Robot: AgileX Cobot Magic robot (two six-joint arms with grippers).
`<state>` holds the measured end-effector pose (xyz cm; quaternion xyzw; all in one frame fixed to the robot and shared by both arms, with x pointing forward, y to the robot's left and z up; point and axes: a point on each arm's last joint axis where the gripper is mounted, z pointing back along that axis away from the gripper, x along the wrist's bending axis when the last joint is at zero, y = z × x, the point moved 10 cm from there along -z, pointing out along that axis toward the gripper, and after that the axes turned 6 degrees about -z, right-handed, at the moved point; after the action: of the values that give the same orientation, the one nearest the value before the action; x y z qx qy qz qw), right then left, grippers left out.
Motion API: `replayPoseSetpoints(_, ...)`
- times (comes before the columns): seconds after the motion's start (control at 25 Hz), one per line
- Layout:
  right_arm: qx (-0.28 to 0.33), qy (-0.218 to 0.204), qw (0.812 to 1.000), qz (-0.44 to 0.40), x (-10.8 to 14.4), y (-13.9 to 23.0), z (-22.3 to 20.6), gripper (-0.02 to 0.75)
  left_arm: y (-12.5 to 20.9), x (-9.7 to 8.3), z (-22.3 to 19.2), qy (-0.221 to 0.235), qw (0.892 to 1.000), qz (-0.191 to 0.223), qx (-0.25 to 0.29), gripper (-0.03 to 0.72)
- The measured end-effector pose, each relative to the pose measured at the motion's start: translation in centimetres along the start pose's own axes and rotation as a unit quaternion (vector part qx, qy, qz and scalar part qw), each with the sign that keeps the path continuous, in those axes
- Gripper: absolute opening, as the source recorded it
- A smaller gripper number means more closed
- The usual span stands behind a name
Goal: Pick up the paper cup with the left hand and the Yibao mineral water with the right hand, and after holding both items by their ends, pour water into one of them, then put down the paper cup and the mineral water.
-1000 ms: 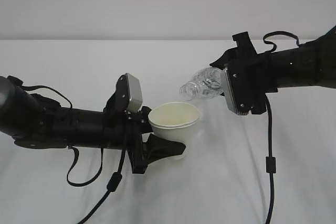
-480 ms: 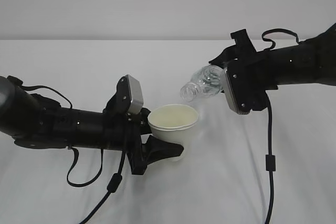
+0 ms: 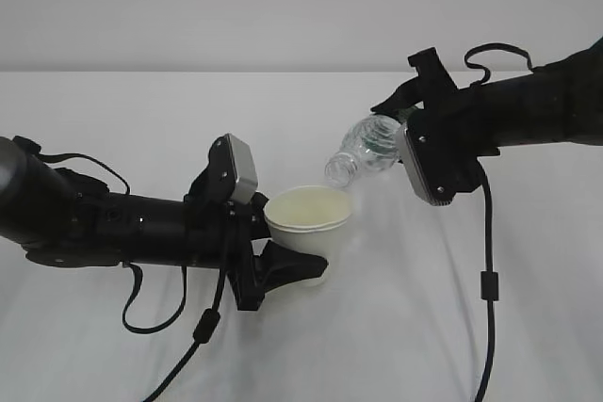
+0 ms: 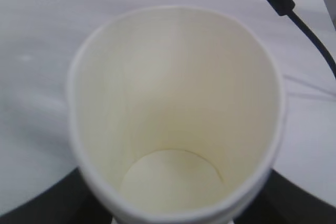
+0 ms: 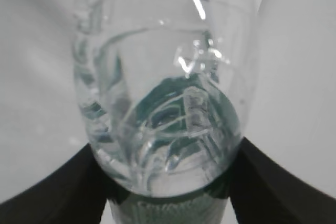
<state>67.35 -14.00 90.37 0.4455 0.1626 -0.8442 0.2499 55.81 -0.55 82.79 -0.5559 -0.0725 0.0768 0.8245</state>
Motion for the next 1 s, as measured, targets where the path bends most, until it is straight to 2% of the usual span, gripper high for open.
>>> replayPoseSetpoints(0.44, -0.001, 0.005, 0.999, 0.031, -0.93, 0.09, 0.00, 0.490, 0.27, 0.43, 0.01, -0.011, 1.000, 0.000, 0.007, 0.415)
replayPoseSetpoints(1.0, -0.001, -0.003, 0.999, 0.050, -0.62, 0.14, 0.00, 0.490, -0.01, 0.33, 0.01, -0.009, 1.000, -0.001, 0.000, 0.412)
